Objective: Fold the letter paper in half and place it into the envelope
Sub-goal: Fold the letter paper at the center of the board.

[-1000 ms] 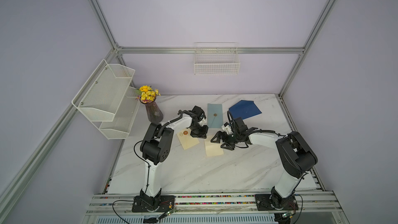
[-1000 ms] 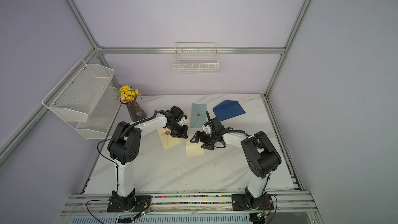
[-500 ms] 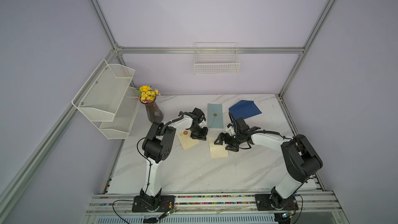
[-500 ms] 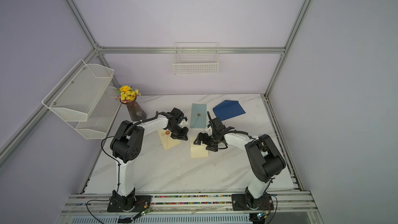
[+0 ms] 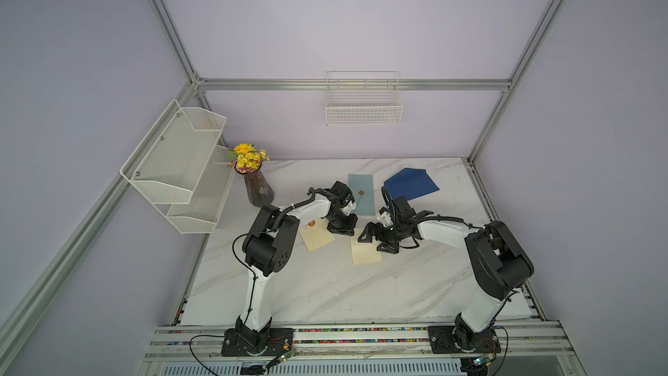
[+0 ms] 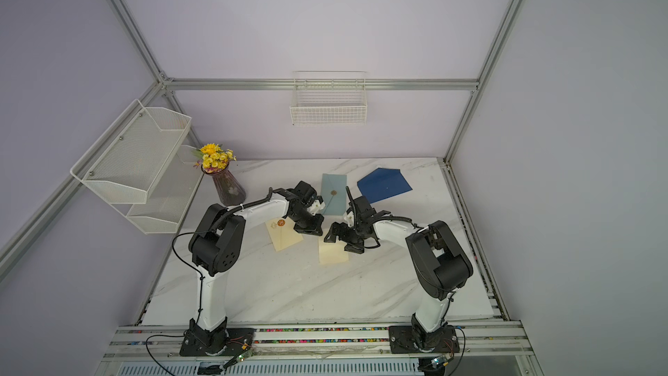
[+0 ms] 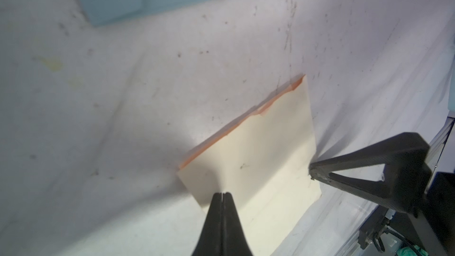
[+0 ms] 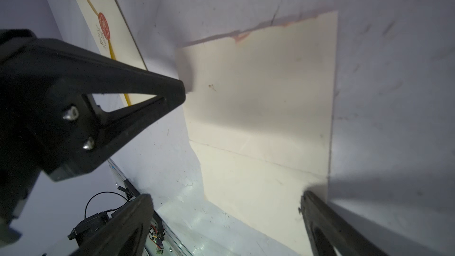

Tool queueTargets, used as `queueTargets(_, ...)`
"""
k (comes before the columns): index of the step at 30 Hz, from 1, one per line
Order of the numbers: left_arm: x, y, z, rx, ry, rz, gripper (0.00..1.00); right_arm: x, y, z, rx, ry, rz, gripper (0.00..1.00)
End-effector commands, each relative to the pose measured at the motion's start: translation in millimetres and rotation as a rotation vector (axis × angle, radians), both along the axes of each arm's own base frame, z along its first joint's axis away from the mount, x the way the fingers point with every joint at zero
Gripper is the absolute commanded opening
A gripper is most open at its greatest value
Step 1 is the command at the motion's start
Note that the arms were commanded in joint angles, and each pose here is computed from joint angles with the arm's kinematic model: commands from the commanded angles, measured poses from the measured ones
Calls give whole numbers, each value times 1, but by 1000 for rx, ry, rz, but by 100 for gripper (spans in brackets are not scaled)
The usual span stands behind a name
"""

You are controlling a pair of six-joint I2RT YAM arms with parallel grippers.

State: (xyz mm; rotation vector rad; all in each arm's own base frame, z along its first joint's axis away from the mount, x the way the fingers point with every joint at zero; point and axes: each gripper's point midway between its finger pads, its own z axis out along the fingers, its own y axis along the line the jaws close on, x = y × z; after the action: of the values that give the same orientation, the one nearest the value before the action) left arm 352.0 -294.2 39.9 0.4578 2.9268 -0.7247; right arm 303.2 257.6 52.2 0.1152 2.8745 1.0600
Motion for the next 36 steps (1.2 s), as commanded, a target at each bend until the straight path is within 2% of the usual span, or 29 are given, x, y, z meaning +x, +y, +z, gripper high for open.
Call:
queueTargets(1,-3,-15,2,-29,0,-30,0,7,4,1,1,-18,9,97)
queueTargets(15,-19,7,-38,51,75,-45,0,5,-2,20,-17,-42,-8,97)
queueTargets(26,-21,12,-37,55,84,-58,0,-4,-28,0,-164,-11,-44,97)
queueTargets(36,-22,13,-34,55,85,-65,0,5,-16,-20,-137,18,-11,97)
